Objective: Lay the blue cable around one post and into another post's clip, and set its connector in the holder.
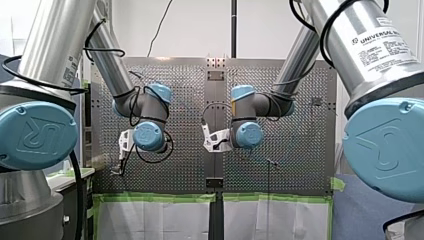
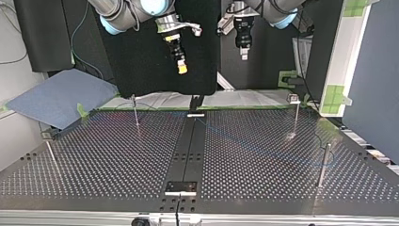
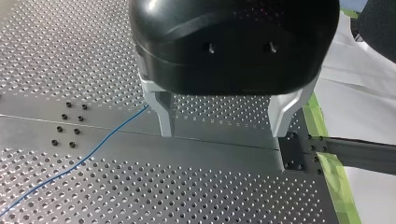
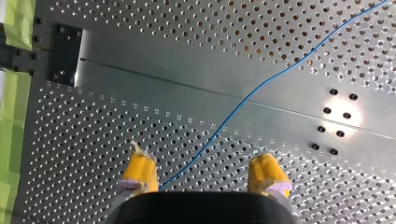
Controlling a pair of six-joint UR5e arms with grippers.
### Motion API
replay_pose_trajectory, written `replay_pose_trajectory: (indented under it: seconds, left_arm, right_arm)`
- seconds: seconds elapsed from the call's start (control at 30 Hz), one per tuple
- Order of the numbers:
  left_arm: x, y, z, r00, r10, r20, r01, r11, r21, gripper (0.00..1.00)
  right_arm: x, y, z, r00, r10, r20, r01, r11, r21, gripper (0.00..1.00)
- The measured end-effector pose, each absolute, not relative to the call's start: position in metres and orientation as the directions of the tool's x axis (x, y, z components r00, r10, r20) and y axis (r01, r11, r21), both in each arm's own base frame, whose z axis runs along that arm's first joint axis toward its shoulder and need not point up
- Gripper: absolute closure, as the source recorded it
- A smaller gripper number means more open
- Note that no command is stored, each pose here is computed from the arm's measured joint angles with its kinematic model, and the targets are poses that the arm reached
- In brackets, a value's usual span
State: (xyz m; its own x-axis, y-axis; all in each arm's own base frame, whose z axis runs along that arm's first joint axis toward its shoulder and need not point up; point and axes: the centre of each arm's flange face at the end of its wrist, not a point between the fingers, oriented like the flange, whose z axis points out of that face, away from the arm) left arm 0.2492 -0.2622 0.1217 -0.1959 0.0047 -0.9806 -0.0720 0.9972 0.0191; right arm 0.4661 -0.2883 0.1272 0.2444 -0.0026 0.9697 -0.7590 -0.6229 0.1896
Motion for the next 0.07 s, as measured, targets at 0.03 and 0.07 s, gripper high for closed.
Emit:
replay_pose_trajectory:
  seconds: [0.03,0.07]
  left_arm:
    - [0.2492,-0.2622,0.1217,-0.196,0.005,-0.981,-0.072,0.997,0.019,0.0]
    - [0.2492,-0.2622,0.1217,-0.196,0.005,-0.981,-0.072,0.997,0.019,0.0]
  right_arm:
    - [0.4661,-0.2883,0.1271,0.244,-0.003,0.97,-0.759,-0.623,0.19,0.0]
    - [0.4661,-0.2883,0.1271,0.244,-0.003,0.97,-0.759,-0.623,0.19,0.0]
